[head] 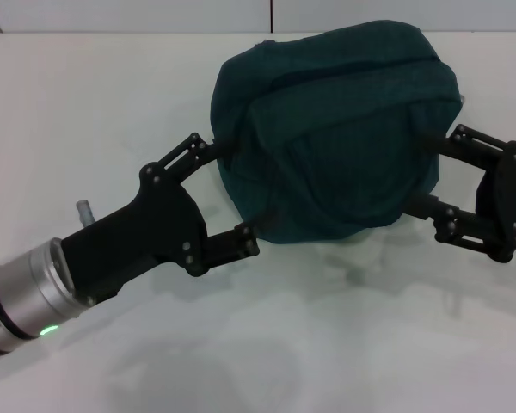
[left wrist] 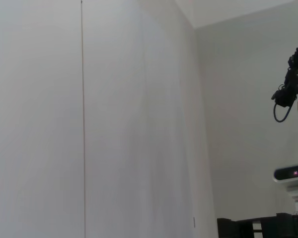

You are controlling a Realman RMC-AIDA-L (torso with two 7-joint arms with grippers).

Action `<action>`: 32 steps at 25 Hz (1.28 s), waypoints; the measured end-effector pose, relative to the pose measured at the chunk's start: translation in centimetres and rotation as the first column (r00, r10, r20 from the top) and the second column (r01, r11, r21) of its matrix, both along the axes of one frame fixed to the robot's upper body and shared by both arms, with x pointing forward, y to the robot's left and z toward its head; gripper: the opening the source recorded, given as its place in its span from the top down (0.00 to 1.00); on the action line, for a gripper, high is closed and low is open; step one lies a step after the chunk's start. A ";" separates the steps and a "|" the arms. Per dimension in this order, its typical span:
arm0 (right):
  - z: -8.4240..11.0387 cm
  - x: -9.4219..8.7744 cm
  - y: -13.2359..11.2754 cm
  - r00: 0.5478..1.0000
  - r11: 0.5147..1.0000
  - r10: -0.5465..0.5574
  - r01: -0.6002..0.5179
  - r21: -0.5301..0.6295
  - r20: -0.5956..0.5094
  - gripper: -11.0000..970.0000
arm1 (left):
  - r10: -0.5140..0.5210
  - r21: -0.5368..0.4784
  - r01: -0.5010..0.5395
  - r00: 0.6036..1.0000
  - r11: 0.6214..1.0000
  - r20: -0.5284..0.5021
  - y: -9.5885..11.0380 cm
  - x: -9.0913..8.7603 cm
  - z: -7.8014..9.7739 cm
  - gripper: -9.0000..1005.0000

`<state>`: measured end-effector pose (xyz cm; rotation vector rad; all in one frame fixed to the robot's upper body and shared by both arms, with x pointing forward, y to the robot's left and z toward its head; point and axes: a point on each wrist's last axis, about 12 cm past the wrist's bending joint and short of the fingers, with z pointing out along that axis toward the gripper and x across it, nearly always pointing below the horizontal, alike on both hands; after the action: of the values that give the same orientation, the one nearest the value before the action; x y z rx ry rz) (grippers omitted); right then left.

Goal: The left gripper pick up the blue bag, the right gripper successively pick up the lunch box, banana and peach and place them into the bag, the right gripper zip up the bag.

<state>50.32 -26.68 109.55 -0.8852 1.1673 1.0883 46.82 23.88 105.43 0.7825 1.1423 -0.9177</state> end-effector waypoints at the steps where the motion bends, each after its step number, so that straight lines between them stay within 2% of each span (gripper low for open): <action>1: -0.1 -0.1 0.1 1.000 1.000 -0.005 0.005 0.000 0.012 0.27 | 0.002 0.000 -0.002 1.000 1.000 0.001 0.0 -0.1 0.0 0.11; 12: -0.5 -0.1 -0.2 0.995 0.996 -0.090 0.090 0.002 0.048 0.27 | 0.007 -0.016 -0.007 1.000 1.000 0.028 -0.4 -0.6 -0.1 0.11; 32: -0.8 0.1 -0.1 0.992 0.993 -0.113 0.115 -0.022 0.059 0.27 | 0.023 -0.022 -0.023 0.999 0.999 0.027 -0.5 -0.4 -0.1 0.11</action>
<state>50.47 -26.76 108.71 -0.8534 1.1714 0.9511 46.44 23.36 105.31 0.7604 1.1135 -0.8968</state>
